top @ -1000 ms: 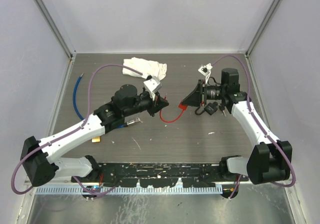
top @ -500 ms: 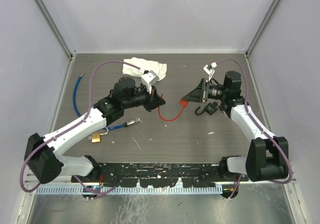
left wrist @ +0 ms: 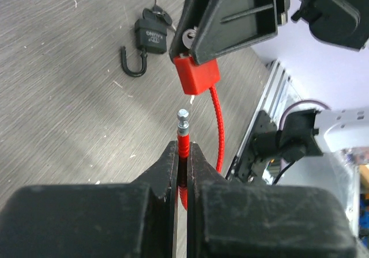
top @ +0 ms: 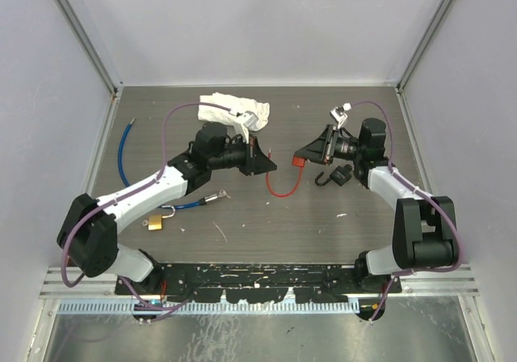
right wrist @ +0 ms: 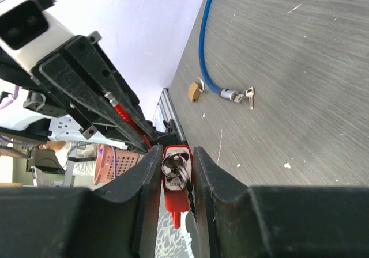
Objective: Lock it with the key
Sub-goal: Adjust the lock.
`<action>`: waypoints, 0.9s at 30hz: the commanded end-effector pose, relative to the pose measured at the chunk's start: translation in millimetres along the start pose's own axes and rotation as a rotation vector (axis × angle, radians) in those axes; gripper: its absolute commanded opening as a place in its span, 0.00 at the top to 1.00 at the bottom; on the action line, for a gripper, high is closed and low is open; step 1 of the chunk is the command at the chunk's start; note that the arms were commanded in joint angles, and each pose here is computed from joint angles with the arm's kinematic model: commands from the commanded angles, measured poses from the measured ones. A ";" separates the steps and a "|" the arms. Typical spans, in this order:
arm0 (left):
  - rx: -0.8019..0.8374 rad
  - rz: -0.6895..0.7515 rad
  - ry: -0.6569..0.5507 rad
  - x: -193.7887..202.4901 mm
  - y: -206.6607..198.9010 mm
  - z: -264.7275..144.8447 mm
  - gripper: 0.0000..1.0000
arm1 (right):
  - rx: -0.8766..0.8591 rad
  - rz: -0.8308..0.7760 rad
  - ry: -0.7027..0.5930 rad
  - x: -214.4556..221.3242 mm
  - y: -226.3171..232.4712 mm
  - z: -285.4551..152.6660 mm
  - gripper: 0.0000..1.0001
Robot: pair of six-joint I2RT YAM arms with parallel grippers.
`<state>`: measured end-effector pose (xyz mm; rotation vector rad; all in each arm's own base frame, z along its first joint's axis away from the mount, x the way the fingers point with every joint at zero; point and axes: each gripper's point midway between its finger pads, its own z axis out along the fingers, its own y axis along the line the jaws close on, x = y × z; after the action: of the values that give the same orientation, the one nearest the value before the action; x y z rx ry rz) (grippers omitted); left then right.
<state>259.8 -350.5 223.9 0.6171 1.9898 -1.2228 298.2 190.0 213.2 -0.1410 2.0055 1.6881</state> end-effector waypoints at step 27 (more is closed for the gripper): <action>-0.055 -0.436 -0.481 -81.3 67.2 -10.9 1.00 | 0.035 -0.030 -0.017 -9.1 -31.1 -1.2 0.99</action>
<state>350.6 -304.2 195.0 -0.1958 1.9970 -1.2966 314.8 178.4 165.0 -0.1092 2.1014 1.5915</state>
